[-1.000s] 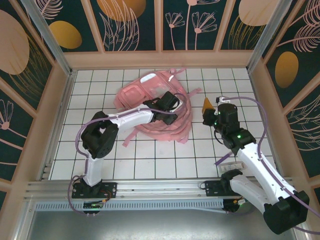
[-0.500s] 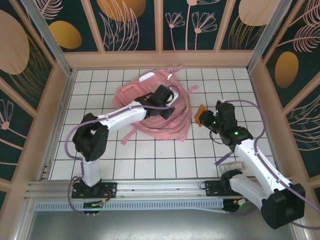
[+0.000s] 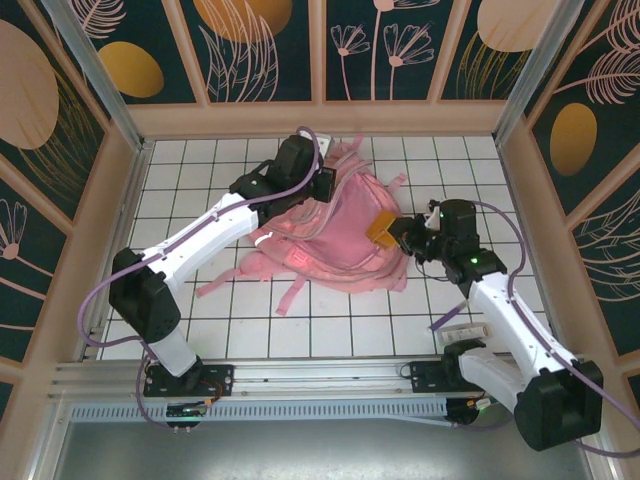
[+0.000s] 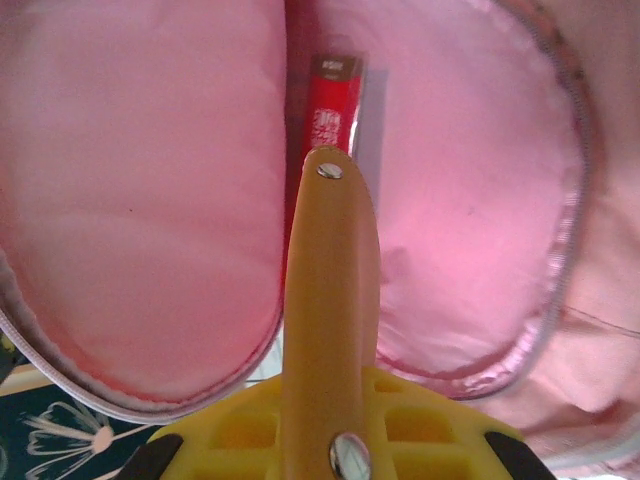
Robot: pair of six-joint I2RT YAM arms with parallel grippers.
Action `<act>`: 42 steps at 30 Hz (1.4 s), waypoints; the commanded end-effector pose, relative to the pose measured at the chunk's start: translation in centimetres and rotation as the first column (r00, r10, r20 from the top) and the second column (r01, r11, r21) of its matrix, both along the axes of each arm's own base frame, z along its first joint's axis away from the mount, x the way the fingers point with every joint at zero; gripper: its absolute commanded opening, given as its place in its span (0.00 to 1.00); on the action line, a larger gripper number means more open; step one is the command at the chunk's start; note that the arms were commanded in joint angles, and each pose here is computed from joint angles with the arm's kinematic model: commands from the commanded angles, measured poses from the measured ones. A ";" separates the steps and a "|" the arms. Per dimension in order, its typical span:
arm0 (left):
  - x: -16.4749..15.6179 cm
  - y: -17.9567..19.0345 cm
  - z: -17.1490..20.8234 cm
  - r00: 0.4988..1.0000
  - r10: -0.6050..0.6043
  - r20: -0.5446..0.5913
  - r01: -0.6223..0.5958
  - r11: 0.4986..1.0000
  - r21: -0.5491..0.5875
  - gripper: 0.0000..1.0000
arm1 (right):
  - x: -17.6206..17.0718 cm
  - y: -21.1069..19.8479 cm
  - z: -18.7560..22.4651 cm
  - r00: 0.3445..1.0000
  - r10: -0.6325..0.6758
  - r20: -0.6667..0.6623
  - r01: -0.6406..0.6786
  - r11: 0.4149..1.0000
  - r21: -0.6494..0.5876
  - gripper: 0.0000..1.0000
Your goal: Pack the student bag
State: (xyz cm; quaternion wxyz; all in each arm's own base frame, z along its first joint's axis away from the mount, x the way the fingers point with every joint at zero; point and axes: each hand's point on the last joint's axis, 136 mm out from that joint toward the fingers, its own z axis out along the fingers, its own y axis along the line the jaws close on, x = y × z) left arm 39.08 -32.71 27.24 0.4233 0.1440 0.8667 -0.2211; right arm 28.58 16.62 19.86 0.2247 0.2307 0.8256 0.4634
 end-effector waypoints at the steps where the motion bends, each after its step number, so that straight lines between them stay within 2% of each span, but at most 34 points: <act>1: 0.6 0.1 7.9 0.991 0.033 0.131 -0.009 0.984 -0.176 0.00 | 1.4 2.1 1.1 0.997 0.073 0.023 -0.075 0.991 0.113 0.00; 3: 0.4 0.4 8.3 0.990 0.037 0.139 -0.012 0.984 -0.178 0.00 | 2.3 2.7 0.6 0.996 0.092 0.012 -0.093 0.988 0.121 0.00; 6: 0.0 0.6 8.6 0.988 0.027 0.152 0.001 0.983 -0.183 0.00 | 3.7 4.7 1.6 0.988 0.142 0.065 -0.151 0.973 0.172 0.00; 10: -0.3 0.7 9.2 0.985 0.024 0.168 0.010 0.980 -0.201 0.00 | 5.8 8.0 2.7 0.981 0.141 0.133 -0.172 0.951 0.257 0.00; 12: -0.3 0.8 9.3 0.984 0.032 0.173 0.006 0.978 -0.210 0.00 | 7.3 9.4 2.0 0.986 0.117 0.122 -0.146 0.951 0.271 0.00; 15: -0.2 0.9 9.1 0.984 0.046 0.170 -0.006 0.974 -0.229 0.00 | 10.1 9.4 -0.8 0.998 -0.054 0.034 0.042 0.959 0.280 0.00; 16: -0.2 0.8 8.9 0.986 0.052 0.161 -0.013 0.971 -0.239 0.00 | 11.0 9.1 -2.1 0.987 -0.159 0.004 0.151 0.949 0.276 0.00; 19: -0.1 0.5 8.7 0.991 0.067 0.120 -0.030 0.958 -0.284 0.00 | 12.8 9.0 -3.8 0.941 -0.336 -0.028 0.331 0.905 0.266 0.00; 23: -0.3 0.2 8.6 0.994 0.068 0.084 -0.036 0.940 -0.340 0.00 | 14.7 11.1 -5.2 0.876 -0.479 -0.055 0.477 0.844 0.247 0.01; 28: 0.2 0.6 8.4 0.992 0.113 0.050 -0.086 0.924 -0.373 0.00 | 16.1 13.0 -7.1 0.778 -0.624 -0.071 0.622 0.750 0.224 0.24; 30: 0.4 0.9 8.5 0.991 0.128 0.046 -0.101 0.916 -0.388 0.00 | 16.3 14.5 -7.6 0.799 -0.595 -0.089 0.597 0.767 0.233 0.38; 32: 0.7 1.2 8.6 0.990 0.136 0.047 -0.106 0.913 -0.394 0.00 | 15.6 16.0 -7.6 0.850 -0.518 -0.099 0.526 0.824 0.209 0.56; 33: 0.9 1.5 8.5 0.989 0.142 0.049 -0.112 0.913 -0.391 0.00 | 14.8 16.5 -7.5 0.877 -0.470 -0.104 0.481 0.856 0.187 0.61; 37: 1.3 2.5 8.0 0.985 0.164 0.049 -0.134 0.914 -0.384 0.00 | 10.5 17.4 -7.4 0.964 -0.238 -0.118 0.248 0.965 0.085 0.64; 40: 1.5 3.2 7.2 0.983 0.181 0.043 -0.151 0.913 -0.378 0.00 | 7.8 17.9 -6.8 0.994 -0.014 -0.104 0.024 0.995 0.097 0.65; 42: 1.6 3.3 6.9 0.983 0.181 0.039 -0.154 0.914 -0.376 0.00 | 6.4 17.4 -7.0 0.990 0.099 -0.096 -0.094 0.994 0.054 0.63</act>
